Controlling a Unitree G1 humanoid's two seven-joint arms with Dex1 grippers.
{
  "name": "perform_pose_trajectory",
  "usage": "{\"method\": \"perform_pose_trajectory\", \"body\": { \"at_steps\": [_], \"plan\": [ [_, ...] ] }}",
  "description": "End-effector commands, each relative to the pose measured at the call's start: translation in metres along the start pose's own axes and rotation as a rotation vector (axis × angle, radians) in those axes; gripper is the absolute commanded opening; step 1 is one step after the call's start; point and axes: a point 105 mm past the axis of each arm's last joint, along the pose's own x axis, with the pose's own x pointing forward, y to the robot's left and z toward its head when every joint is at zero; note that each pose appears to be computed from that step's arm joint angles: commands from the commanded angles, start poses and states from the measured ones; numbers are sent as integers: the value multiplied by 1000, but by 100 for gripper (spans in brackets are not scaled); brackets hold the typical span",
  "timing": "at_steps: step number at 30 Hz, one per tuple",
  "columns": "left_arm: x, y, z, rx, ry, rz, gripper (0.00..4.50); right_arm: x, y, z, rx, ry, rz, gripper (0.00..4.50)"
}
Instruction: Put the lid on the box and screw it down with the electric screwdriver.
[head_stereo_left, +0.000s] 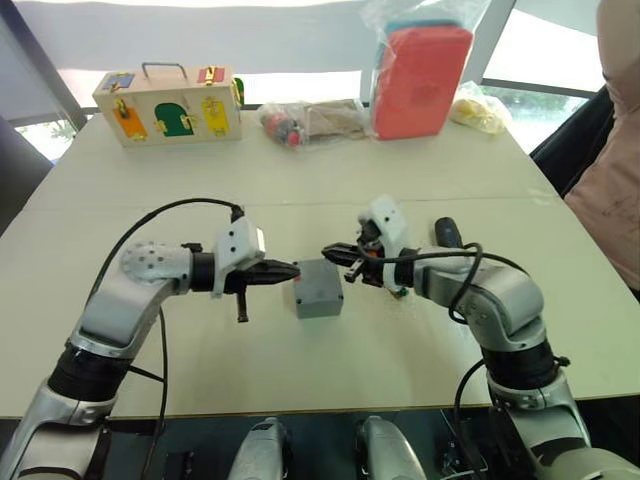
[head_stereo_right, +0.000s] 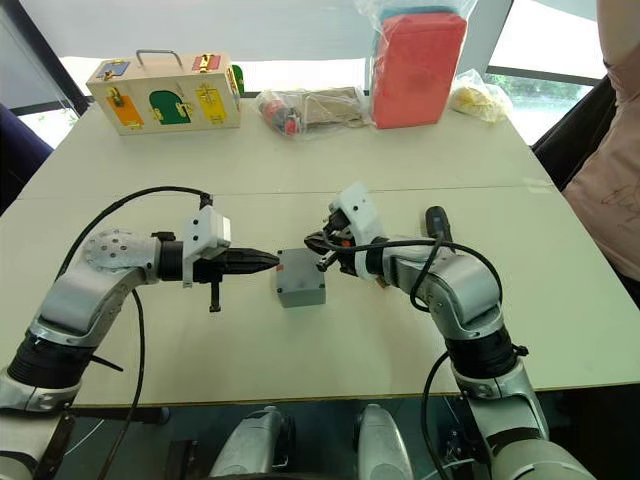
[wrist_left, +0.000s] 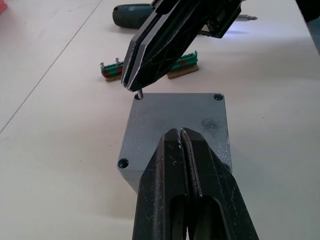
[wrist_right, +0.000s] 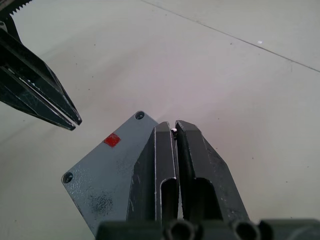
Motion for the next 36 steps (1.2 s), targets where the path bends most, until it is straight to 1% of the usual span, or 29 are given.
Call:
{"method": "perform_pose_trajectory", "body": {
  "at_steps": [1,6,19,30,36],
  "plan": [
    [-8,3,11,40,-21,30,0,0,-2,12,-49,-37,-5,7],
    [-8,3,11,38,-21,36,0,2,-7,9,-57,-23,-17,7],
    [-9,5,9,41,-19,35,0,-6,-15,11,-75,-24,-49,7],
    [-7,8,10,44,-21,30,0,-4,-9,7,-84,-2,-25,7],
    [-7,8,11,46,-23,31,0,-5,-5,11,-91,-17,-10,7]
  ]
}}
